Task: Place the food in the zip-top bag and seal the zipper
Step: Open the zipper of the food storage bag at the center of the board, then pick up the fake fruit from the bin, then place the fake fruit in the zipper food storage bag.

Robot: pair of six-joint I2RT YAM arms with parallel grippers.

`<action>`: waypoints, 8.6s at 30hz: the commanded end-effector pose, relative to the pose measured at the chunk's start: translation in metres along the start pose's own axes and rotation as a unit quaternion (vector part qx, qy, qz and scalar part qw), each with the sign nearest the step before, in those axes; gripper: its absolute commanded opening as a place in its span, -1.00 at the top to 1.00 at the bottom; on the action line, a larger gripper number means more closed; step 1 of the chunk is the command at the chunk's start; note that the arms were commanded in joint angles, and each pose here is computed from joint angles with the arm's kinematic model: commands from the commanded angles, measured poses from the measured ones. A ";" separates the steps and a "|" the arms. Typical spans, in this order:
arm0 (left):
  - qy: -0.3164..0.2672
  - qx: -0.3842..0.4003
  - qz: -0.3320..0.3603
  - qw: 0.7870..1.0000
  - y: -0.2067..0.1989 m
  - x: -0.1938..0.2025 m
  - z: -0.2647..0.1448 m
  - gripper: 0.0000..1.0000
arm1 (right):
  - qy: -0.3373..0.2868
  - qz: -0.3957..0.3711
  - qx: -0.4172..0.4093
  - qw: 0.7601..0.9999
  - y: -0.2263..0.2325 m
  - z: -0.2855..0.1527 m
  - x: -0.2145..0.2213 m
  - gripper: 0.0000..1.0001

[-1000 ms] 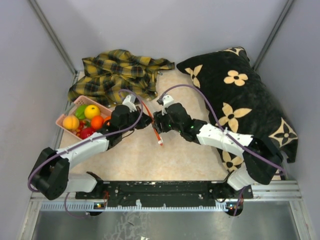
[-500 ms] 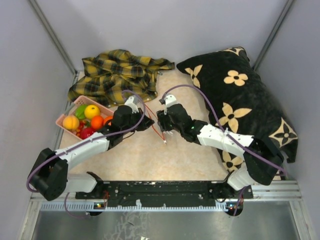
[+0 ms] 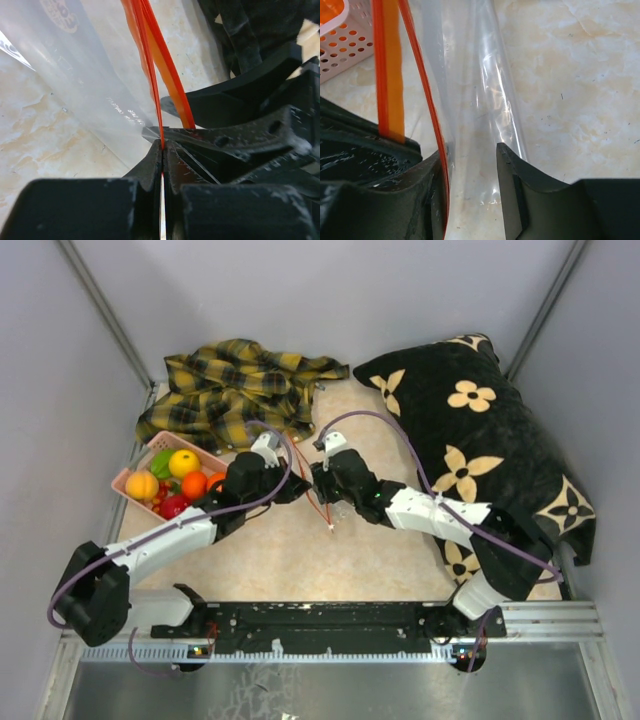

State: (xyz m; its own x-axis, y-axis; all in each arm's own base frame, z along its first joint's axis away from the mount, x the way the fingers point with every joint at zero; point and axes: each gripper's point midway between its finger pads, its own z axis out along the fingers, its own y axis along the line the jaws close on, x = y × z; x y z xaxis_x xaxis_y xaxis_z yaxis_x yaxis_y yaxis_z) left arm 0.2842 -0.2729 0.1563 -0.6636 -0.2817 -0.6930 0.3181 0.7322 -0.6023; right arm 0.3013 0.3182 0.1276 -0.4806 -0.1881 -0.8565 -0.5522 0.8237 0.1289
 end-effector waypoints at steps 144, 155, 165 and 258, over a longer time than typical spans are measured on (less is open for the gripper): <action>-0.085 -0.443 -0.017 0.892 0.215 -0.117 -0.156 -0.96 | 0.036 -0.138 0.145 0.979 -0.058 -0.047 -0.063 1.00; 0.010 -0.459 -0.038 0.888 0.271 -0.117 -0.133 -0.98 | 0.036 -0.141 0.145 0.979 -0.059 -0.045 -0.058 1.00; 0.089 -0.474 -0.046 0.875 0.298 -0.090 -0.117 -0.99 | 0.040 -0.141 0.150 0.978 -0.061 -0.041 -0.054 1.00; -0.123 0.147 -0.211 0.959 -0.032 -0.101 -0.073 0.10 | 0.017 0.009 0.191 0.981 -0.001 -0.019 -0.075 1.00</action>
State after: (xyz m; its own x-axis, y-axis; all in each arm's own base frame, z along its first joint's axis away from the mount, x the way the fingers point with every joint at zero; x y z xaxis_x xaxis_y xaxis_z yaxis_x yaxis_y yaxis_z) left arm 0.2843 -0.2180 0.2722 -0.6354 -0.6413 -0.4301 0.2495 0.3566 -0.9003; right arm 0.3193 0.3032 0.1715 -0.5624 -0.2839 -0.7766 -0.2706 0.9507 -0.1516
